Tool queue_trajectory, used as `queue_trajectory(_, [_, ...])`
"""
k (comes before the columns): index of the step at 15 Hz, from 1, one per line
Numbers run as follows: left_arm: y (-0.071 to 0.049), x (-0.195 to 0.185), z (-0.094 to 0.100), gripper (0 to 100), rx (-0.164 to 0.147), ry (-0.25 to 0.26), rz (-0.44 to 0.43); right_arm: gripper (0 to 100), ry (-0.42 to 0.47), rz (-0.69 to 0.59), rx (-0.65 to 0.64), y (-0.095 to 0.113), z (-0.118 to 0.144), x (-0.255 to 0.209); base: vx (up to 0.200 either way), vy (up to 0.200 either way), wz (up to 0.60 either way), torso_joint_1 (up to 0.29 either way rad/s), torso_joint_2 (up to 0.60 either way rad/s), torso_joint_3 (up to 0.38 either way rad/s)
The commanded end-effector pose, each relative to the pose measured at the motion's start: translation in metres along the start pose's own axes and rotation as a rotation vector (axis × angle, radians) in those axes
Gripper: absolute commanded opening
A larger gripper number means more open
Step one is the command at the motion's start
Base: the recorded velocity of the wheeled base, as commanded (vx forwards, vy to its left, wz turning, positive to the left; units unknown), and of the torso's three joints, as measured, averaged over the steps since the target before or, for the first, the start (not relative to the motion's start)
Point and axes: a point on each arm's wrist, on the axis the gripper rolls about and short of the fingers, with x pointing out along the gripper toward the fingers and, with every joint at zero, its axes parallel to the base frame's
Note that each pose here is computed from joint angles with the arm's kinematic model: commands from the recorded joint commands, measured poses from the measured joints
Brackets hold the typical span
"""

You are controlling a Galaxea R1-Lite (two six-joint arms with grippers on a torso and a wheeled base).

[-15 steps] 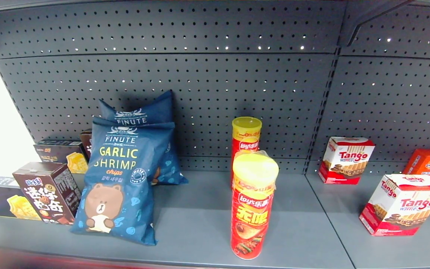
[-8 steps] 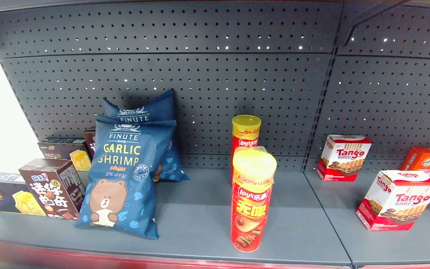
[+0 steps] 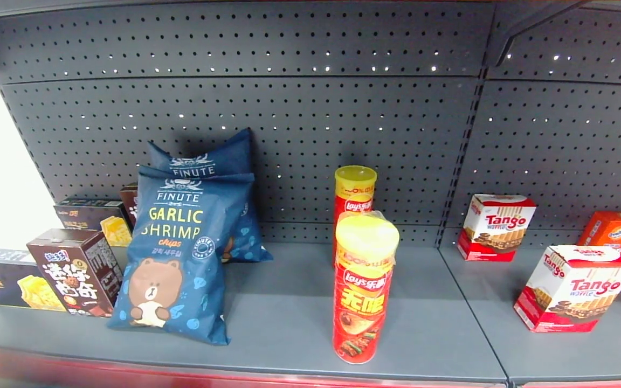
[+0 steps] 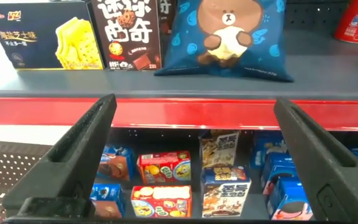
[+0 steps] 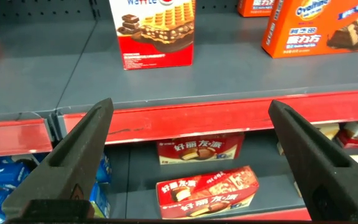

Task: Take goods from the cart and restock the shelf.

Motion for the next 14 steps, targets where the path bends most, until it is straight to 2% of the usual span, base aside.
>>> queue_trajectory(1, [0.0, 0.0, 0.0, 100, 0.0, -0.001, 0.0, 100, 0.001, 0.002, 0.0, -0.0001, 0.0, 0.0001, 0.0, 0.0, 0.0, 0.0, 0.0, 0.0])
queue_trajectory(14, [0.0, 0.0, 0.0, 100, 0.0, -0.001, 0.0, 100, 0.001, 0.001, 0.0, -0.0001, 0.0, 0.0001, 0.0, 0.0, 0.0, 0.0, 0.0, 0.0])
